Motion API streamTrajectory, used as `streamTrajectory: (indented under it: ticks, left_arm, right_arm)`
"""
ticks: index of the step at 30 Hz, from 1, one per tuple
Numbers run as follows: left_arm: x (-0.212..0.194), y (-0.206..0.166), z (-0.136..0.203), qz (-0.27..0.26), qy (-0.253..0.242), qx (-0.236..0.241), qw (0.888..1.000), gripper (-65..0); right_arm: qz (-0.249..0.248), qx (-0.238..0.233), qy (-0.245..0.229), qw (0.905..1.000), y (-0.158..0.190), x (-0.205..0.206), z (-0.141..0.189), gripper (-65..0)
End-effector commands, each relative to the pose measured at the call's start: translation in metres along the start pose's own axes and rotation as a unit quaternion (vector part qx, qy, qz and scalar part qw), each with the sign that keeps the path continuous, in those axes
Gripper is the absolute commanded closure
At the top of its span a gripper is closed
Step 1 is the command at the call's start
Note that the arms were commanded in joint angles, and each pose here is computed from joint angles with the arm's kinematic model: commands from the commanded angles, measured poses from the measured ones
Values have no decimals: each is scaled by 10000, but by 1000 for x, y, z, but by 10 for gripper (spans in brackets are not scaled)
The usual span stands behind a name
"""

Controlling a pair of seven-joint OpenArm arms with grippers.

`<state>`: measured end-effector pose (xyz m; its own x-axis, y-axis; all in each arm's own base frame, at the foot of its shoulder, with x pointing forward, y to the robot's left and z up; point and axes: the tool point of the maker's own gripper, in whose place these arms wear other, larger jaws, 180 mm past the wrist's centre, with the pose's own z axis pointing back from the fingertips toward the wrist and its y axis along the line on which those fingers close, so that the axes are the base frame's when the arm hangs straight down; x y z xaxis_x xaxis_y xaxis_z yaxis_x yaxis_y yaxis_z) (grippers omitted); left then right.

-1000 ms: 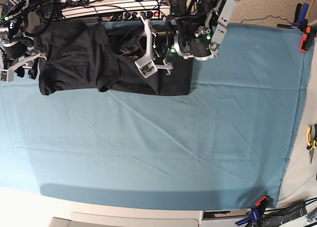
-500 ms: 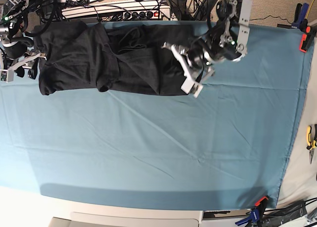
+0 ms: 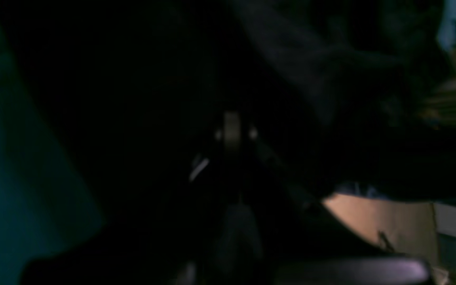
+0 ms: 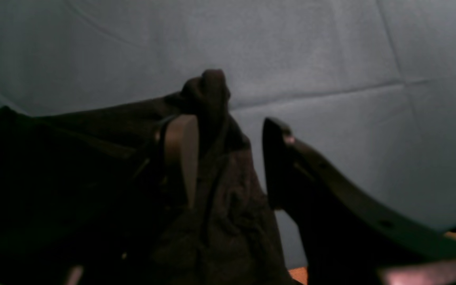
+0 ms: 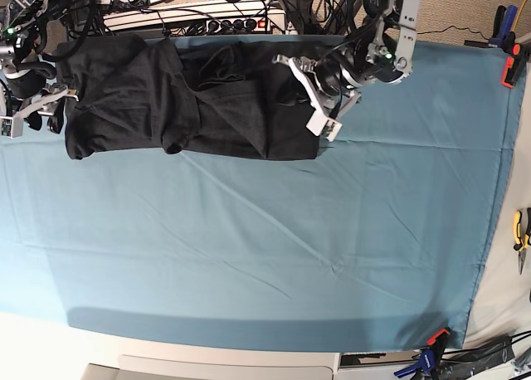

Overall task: Fold the T-shirt properly
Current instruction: 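Lay the hem end onto the strip and push it with the left gripper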

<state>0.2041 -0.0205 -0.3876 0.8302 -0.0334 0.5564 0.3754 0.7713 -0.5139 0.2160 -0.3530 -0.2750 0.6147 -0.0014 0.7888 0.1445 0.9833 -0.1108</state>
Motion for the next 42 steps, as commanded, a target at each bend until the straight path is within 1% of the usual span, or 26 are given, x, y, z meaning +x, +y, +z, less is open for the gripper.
streamTrajectory:
  ticks: [1,9,14,19,21,25,28,31,34,39,42]
  left_arm:
    - [8,-7,-1,28,-165,-133,9998,0]
    - [3,-10,-8,219,-129,-241,9994,0]
    - [3,-20,-11,147,-125,-360,9992,0]
    - [0,-49,-21,-92,-27,-617,9980,0]
    - [2,-59,-25,-285,-17,-688,9972,0]
    - [12,-77,-32,-634,-104,-785,9948,0]
    - [22,-87,-35,-781,-212,-862,9930,0]
    - [31,-90,-36,-905,-310,-881,9915,0]
    - [41,-87,-38,-1069,-422,-762,9905,0]
    - [59,-94,-39,-1137,-703,-754,9882,0]
    - [66,-96,-42,-1182,-786,-726,9872,0]
  right_arm:
    - [76,-35,-270,9996,-3,16,4,-268]
    - [73,-28,-275,9996,-2,16,4,-268]
    - [71,-29,-277,9996,-2,16,4,-268]
    - [73,-28,-275,9996,-2,16,4,-268]
    - [73,-28,-275,9996,-2,16,4,-268]
    - [73,-28,-263,9996,-2,16,4,-268]
    - [73,-28,-267,9996,-2,16,4,-268]
    - [73,-28,-265,9996,-2,16,4,-268]
    - [73,-28,-265,9996,-2,16,4,-269]
    - [73,-28,-271,9996,-2,16,4,-268]
    - [73,-28,-267,9996,-2,16,4,-268]
